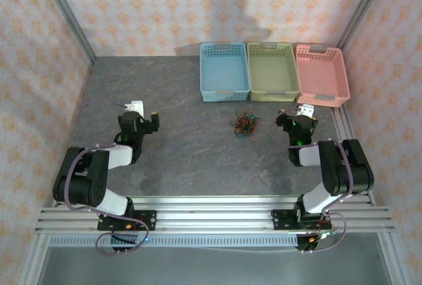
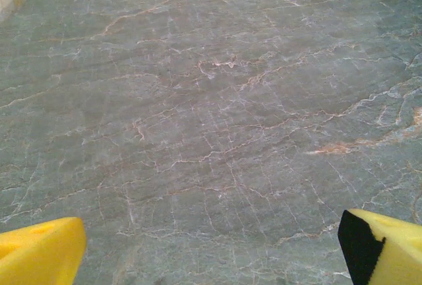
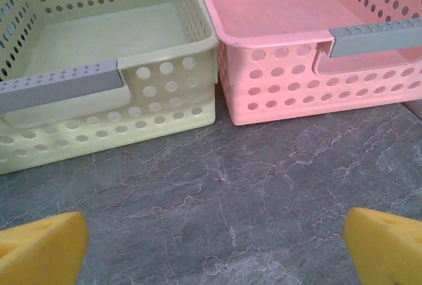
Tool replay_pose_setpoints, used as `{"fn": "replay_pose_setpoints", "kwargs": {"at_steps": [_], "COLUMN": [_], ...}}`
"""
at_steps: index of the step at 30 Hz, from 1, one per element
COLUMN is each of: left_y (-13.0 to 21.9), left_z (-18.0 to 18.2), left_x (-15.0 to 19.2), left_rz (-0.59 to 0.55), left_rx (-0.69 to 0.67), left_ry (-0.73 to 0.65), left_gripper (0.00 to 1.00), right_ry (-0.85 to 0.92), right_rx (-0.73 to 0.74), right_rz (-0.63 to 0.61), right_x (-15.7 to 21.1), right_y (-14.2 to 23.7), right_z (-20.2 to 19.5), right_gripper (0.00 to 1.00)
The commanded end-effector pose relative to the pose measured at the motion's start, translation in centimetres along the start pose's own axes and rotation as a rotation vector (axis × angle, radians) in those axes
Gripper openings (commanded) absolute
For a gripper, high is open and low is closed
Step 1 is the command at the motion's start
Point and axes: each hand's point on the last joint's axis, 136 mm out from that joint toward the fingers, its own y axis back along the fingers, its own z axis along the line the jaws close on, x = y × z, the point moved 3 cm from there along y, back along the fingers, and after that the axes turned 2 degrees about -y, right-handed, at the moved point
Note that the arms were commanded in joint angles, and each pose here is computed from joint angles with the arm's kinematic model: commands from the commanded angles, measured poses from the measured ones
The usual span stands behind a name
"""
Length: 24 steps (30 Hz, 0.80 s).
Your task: Untangle the cables
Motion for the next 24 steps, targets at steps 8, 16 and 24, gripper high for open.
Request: {"fn": "replay_pose_setpoints", "kwargs": {"at_steps": [8,16,24], "left_y": [-0.17,-0.11,0.21], "left_z": [0.18,0.15,-0.22], "left_x": [-0.86,-0.87,-0.87], "left_rz": [-0.030,-0.033,-0.047], "left_rx": [-0.015,-0.018,-0.024], "left_ry": [-0.003,-0.007,-0.027], "left_gripper": [1.00,1.00,1.00], "right_ry": [-0.003,-0.002,0.005], "right_rx": [0.003,0.002,-0.022], "right_rz": [-0.023,-0.026,-0.027], "right_x": [-0.73,-0.74,-0.60], "right_y": [0.00,0.04,0.18], "right_z": [0.00,-0.02,0.26], "right_gripper": [0.99,0.99,0.99]}}
